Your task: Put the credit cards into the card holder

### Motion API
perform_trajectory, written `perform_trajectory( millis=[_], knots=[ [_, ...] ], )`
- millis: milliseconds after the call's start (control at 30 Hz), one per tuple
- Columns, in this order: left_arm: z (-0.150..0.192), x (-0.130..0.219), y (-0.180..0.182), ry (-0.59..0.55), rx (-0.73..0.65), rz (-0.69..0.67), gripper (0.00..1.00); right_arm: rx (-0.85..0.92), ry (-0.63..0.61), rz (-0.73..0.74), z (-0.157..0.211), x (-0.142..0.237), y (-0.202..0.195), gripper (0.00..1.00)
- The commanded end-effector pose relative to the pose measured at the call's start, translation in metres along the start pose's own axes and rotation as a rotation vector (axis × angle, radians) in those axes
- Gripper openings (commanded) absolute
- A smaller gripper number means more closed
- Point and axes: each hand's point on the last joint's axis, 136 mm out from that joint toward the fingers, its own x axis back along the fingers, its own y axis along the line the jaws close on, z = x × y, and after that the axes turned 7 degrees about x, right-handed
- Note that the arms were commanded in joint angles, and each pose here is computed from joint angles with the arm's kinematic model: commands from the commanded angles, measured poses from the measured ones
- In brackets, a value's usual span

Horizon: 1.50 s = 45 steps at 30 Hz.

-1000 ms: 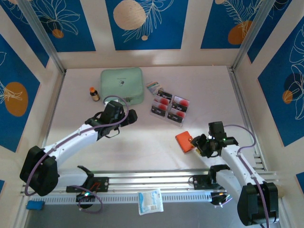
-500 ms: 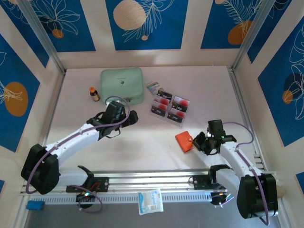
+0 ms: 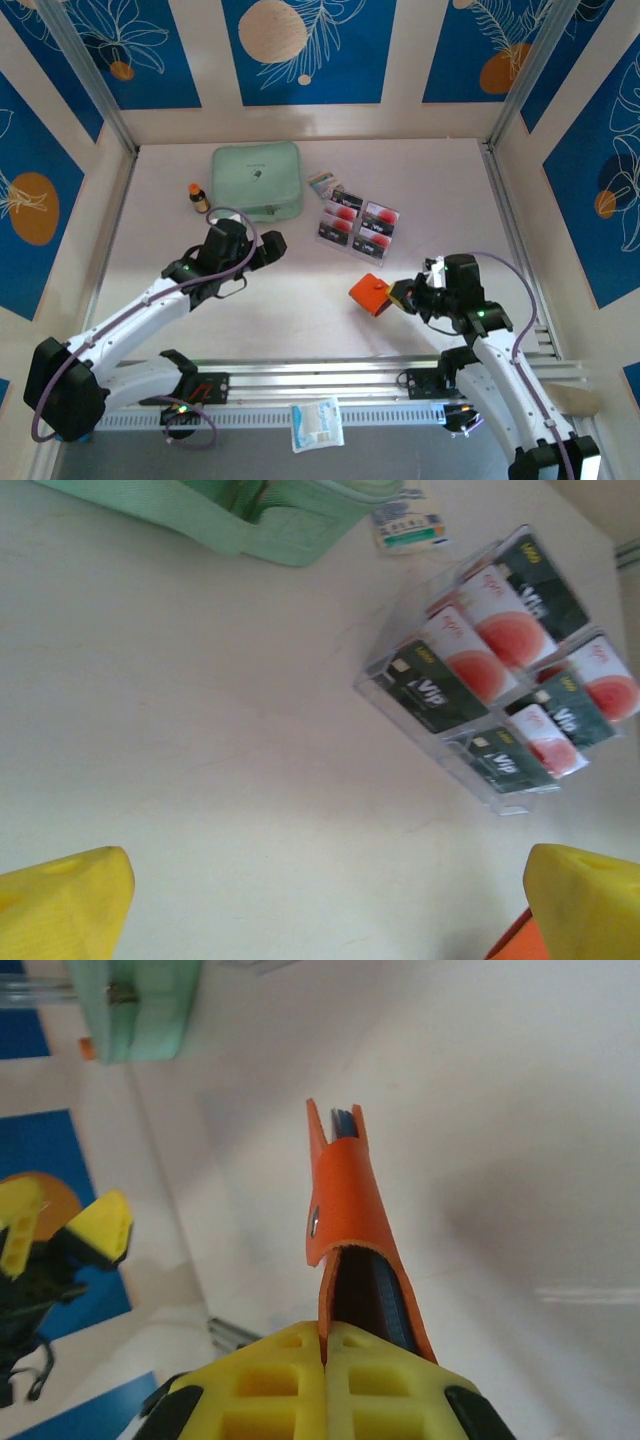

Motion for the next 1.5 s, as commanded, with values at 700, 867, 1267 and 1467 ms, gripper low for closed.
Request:
perform_trajectory(
  millis=[700,867,1267,1467],
  knots=[
    [-0.022,-0.005,-0.083,-0.029,0.249,0.391,0.92,0.108,-0.096,-0.339,-0.051,-0.051,0.198,0.00],
    [-0.027,-0.007,-0.090,-0.044,0.262,0.427,0.85,0.087,-0.077,-0.361,-0.048,-0.061,0.206,0.00],
    [-0.024,-0.017,-0.089,-0.035,0.302,0.456,0.74,0.062,-0.055,-0.383,-0.043,-0.075,0.212,0.00],
    [-0.019,-0.021,-0.078,-0.034,0.308,0.425,0.79,0.065,-0.060,-0.373,-0.044,-0.074,0.210,0.00]
  ],
)
